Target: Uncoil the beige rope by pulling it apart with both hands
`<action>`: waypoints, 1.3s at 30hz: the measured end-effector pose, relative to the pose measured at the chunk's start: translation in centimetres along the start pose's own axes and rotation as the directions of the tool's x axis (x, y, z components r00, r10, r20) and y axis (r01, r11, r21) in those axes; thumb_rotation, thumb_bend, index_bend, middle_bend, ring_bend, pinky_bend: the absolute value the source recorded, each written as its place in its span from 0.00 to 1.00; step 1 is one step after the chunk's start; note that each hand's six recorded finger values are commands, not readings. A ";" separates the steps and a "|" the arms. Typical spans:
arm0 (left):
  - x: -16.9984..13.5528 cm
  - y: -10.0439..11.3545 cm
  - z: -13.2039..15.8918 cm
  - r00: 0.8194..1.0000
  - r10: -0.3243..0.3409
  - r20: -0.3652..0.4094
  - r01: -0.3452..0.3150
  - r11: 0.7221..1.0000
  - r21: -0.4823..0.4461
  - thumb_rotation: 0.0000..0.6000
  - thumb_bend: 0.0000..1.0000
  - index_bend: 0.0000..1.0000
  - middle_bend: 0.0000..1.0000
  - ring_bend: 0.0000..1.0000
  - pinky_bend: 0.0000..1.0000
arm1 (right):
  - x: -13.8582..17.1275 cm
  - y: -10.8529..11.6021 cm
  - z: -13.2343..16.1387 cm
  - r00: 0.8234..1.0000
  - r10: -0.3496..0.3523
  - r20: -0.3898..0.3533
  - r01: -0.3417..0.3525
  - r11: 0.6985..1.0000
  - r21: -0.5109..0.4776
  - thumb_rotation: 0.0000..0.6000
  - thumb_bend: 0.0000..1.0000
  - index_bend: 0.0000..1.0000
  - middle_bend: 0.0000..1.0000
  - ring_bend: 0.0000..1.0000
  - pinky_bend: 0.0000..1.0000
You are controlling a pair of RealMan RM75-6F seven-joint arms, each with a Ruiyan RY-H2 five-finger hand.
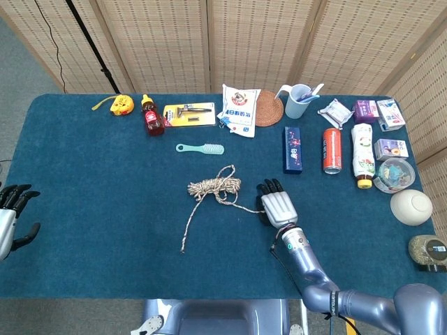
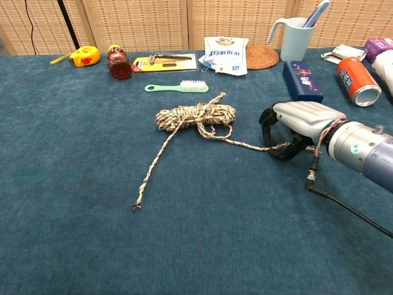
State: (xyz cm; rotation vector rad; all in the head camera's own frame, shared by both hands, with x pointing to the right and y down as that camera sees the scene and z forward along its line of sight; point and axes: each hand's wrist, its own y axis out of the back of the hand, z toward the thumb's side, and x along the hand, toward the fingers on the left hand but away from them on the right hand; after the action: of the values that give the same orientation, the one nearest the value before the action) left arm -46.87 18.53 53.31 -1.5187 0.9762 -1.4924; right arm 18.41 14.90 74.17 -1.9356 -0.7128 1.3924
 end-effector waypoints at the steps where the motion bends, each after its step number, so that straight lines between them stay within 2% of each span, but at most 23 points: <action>1: 0.0 0.0 0.0 1.000 0.000 0.001 0.000 1.000 -0.001 1.00 0.29 0.25 0.19 0.13 0.00 | 0.0 0.1 0.0 1.000 -0.002 -0.001 0.002 1.000 0.000 1.00 0.44 0.60 0.22 0.01 0.00; 8: 0.2 -0.1 0.4 1.000 -0.001 0.014 0.001 1.000 -0.002 1.00 0.29 0.25 0.19 0.13 0.00 | 0.3 0.7 0.1 1.000 -0.017 -0.009 0.017 1.000 0.003 1.00 0.44 0.61 0.22 0.02 0.00; 17: 1.0 -0.4 2.3 0.993 -0.008 0.122 0.007 1.000 0.011 1.00 0.29 0.32 0.21 0.18 0.00 | 1.0 1.9 -0.1 0.999 -0.040 -0.019 0.040 0.999 0.006 1.00 0.46 0.63 0.25 0.03 0.00; 22: 2.2 -0.5 4.1 0.972 -0.028 0.234 0.021 0.999 0.035 1.00 0.29 0.40 0.27 0.24 0.00 | 1.4 2.2 -0.3 0.999 -0.047 -0.018 0.047 0.999 -0.006 1.00 0.46 0.64 0.25 0.04 0.00; 26: 3.2 -0.7 5.5 0.948 -0.040 0.315 0.026 0.998 0.051 1.00 0.29 0.43 0.28 0.25 0.00 | 1.9 2.7 -0.4 0.998 -0.057 -0.020 0.057 0.998 -0.013 1.00 0.46 0.64 0.26 0.05 0.00; 32: 4.5 -1.5 8.5 0.886 -0.078 0.458 0.042 0.995 0.089 1.00 0.30 0.44 0.27 0.17 0.00 | 2.4 3.2 -0.7 0.998 -0.067 -0.016 0.067 0.998 -0.017 1.00 0.47 0.65 0.27 0.05 0.00; 34: 4.8 -1.9 9.7 0.856 -0.094 0.509 0.045 0.993 0.109 1.00 0.30 0.44 0.25 0.14 0.00 | 2.6 3.4 -0.8 0.997 -0.071 -0.014 0.071 0.997 -0.019 1.00 0.47 0.65 0.27 0.05 0.00; 35: 5.0 -2.1 10.4 0.839 -0.103 0.534 0.046 0.992 0.118 1.00 0.30 0.44 0.24 0.13 0.00 | 2.7 3.4 -0.9 0.997 -0.072 -0.013 0.072 0.997 -0.021 1.00 0.47 0.65 0.27 0.05 0.00; 37: 5.5 -2.7 12.0 0.794 -0.125 0.594 0.050 0.989 0.141 1.00 0.30 0.44 0.21 0.09 0.00 | 2.9 3.6 -1.0 0.997 -0.075 -0.011 0.074 0.997 -0.023 1.00 0.47 0.65 0.27 0.05 0.00; 39: 5.8 -3.4 13.7 0.744 -0.152 0.651 0.056 0.985 0.166 1.00 0.30 0.44 0.18 0.07 0.00 | 3.1 3.5 -1.2 0.997 -0.073 -0.008 0.073 0.997 -0.022 1.00 0.47 0.65 0.27 0.05 0.00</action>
State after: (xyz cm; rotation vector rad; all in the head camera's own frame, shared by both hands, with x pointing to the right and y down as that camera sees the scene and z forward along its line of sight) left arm -33.12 14.79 58.68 -1.8302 0.3540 -0.9248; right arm 20.62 14.70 69.86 -1.9124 -0.7899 1.3357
